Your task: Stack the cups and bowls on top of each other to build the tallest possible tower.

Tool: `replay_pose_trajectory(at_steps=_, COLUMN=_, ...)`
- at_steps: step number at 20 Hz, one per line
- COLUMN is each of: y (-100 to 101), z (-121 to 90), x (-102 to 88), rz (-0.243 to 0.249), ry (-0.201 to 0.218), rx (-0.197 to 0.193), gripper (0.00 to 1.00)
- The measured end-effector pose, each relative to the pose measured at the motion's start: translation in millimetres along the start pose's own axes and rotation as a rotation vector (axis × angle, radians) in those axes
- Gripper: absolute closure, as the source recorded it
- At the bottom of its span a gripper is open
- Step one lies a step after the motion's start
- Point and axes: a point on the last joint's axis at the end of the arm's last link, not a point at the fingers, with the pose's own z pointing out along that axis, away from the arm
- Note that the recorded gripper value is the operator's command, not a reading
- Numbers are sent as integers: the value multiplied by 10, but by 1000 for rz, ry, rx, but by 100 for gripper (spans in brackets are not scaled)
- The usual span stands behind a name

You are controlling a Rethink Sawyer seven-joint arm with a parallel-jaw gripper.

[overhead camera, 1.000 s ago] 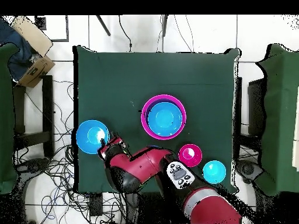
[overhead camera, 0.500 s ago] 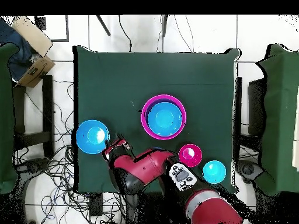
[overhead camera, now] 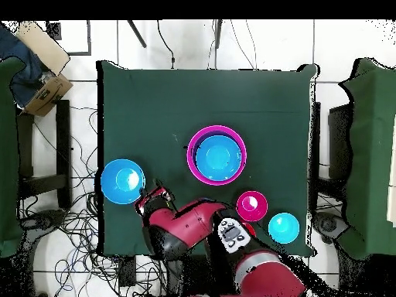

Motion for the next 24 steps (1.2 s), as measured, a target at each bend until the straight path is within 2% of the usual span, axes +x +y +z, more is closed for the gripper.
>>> replay_pose_trajectory(at_steps=3, y=108, z=56, x=79, rz=-21, ry=28, rx=-4, gripper=0)
replay_pose_trajectory(at_steps=9, y=192, z=117, x=201, rz=-33, ry=60, rx=-9, gripper=0)
replay_pose_trajectory(at_steps=18, y=143, z=180, x=236, rz=-31, ry=84, rx=-2, gripper=0)
replay_pose_trajectory(at_steps=24, y=117, z=200, x=311, rz=-28, ry=143, rx=0, gripper=0)
